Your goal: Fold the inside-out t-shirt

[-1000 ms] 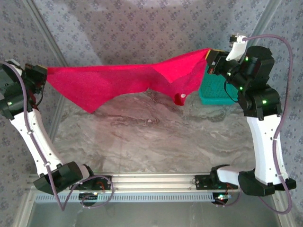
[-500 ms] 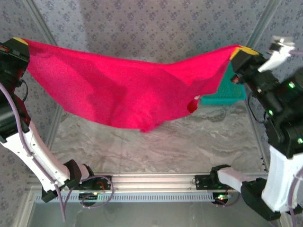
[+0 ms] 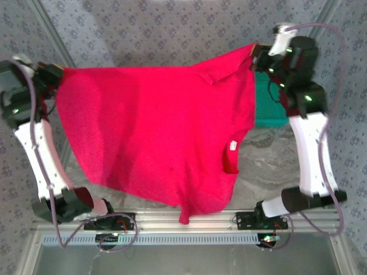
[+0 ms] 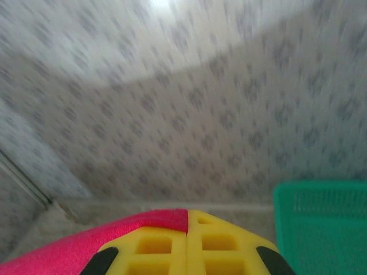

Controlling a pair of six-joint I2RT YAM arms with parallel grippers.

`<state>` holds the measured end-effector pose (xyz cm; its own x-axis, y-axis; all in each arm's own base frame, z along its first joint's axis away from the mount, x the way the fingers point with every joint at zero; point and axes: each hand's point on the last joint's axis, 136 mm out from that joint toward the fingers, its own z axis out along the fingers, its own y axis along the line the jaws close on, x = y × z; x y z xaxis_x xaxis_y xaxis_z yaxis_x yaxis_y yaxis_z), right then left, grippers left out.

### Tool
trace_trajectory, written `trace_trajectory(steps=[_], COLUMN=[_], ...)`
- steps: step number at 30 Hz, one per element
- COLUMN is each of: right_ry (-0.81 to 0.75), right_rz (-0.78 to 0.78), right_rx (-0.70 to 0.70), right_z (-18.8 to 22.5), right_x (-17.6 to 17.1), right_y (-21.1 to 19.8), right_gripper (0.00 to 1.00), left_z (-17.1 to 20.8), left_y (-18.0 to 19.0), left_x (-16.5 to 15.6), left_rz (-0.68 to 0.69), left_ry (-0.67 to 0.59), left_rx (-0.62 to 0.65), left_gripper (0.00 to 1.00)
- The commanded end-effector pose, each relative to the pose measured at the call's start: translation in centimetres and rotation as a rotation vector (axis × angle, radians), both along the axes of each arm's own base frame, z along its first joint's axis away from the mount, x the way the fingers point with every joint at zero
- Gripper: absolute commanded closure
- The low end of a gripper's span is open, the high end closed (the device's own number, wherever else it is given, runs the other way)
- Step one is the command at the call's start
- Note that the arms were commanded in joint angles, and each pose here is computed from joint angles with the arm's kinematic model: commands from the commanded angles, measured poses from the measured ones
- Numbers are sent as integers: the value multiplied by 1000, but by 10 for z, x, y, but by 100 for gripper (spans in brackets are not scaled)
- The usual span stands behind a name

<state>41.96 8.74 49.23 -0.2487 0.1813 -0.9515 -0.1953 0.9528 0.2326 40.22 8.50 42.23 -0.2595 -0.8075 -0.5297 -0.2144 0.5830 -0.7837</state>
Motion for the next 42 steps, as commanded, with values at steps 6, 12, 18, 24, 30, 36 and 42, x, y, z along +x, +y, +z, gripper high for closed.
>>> trace_trajectory(steps=[6,12,18,24,30,36,42], right_ry=[343,648,787,799,898,922,927], right_rz=[-29,-14,12,56,78,54,31], right_rx=[20,75,130,194,188,229,245], right_z=[-178,-276,-316,-364,-414,-438,-446], right_x=[126,183,148,126,115,123,130], right_y=[18,45,78,111,140,151,155], right_gripper=[98,36,36,41,38,40,48], left_z=[-184,-263,-272,-303,-318,-341,-356], left_y=[6,11,-33,-109,-136,-140,-143], left_x=[96,133,103,52,10,-8,-12], left_rz=[-36,-26,-58,-223,-282,-299,-318], left_ry=[335,563,594,518,554,605,647], left_rx=[74,168,142,-95,-60,-70,-86], left_gripper=[100,52,50,51,51,51,52])
